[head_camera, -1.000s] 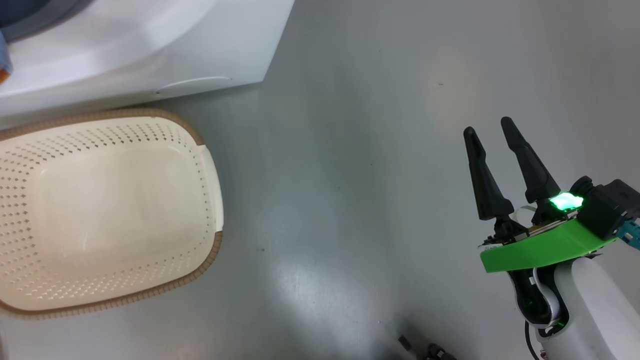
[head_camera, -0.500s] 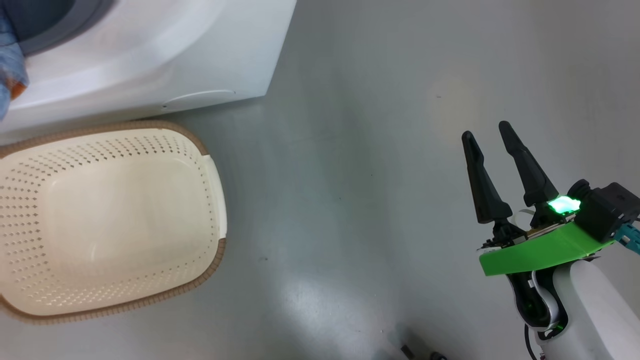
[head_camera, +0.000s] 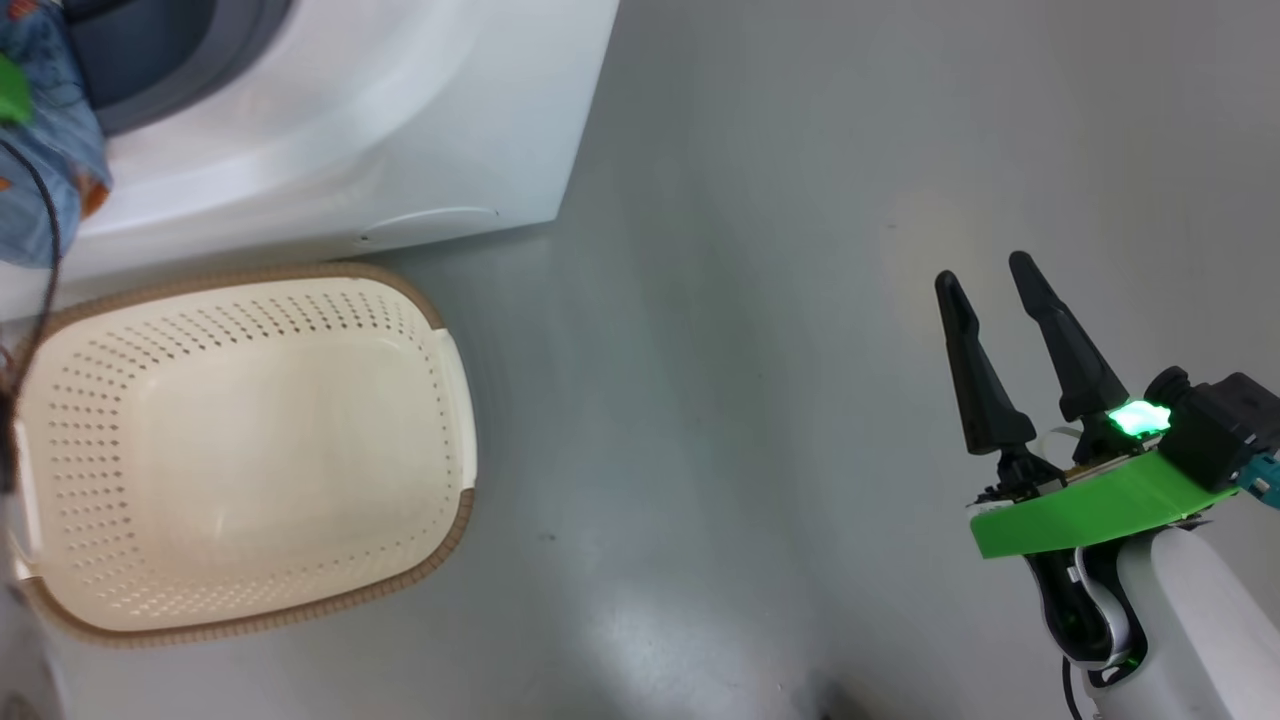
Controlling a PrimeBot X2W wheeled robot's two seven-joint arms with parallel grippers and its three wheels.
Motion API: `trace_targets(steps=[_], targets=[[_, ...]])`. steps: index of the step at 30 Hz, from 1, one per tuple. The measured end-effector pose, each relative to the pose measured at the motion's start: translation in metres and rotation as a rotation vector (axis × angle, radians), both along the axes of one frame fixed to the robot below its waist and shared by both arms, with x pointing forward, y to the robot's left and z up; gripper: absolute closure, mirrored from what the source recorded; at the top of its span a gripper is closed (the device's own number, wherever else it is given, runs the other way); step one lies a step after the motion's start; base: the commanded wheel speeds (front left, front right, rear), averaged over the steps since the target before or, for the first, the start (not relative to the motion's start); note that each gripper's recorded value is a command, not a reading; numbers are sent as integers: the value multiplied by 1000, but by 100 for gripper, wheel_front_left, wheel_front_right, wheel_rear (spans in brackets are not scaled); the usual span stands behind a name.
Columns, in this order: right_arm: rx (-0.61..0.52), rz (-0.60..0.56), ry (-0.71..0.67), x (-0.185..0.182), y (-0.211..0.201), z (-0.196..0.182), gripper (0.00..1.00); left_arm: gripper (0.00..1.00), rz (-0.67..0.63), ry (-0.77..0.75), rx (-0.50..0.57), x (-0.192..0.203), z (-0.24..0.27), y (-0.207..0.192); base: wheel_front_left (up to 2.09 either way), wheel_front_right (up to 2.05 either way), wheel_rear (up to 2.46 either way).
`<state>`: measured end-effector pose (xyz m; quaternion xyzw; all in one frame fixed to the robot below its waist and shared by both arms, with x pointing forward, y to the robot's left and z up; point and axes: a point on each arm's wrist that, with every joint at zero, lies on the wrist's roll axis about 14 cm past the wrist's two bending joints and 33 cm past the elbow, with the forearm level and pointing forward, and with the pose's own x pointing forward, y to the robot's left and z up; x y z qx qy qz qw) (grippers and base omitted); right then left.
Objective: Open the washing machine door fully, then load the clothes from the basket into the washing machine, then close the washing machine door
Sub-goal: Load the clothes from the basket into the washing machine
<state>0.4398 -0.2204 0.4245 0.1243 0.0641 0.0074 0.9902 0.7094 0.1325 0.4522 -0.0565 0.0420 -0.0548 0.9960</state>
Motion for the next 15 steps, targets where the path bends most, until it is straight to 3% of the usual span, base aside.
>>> trace_targets(steps=[6, 15], targets=[[-15, 5, -31, -3, -4, 14, 0, 0, 4, -27, -68, -41, -6, 1, 0, 0, 0], [-30, 20, -53, -13, -4, 26, 0, 0, 21, -51, -81, -93, -2, 11, 0, 0, 0]])
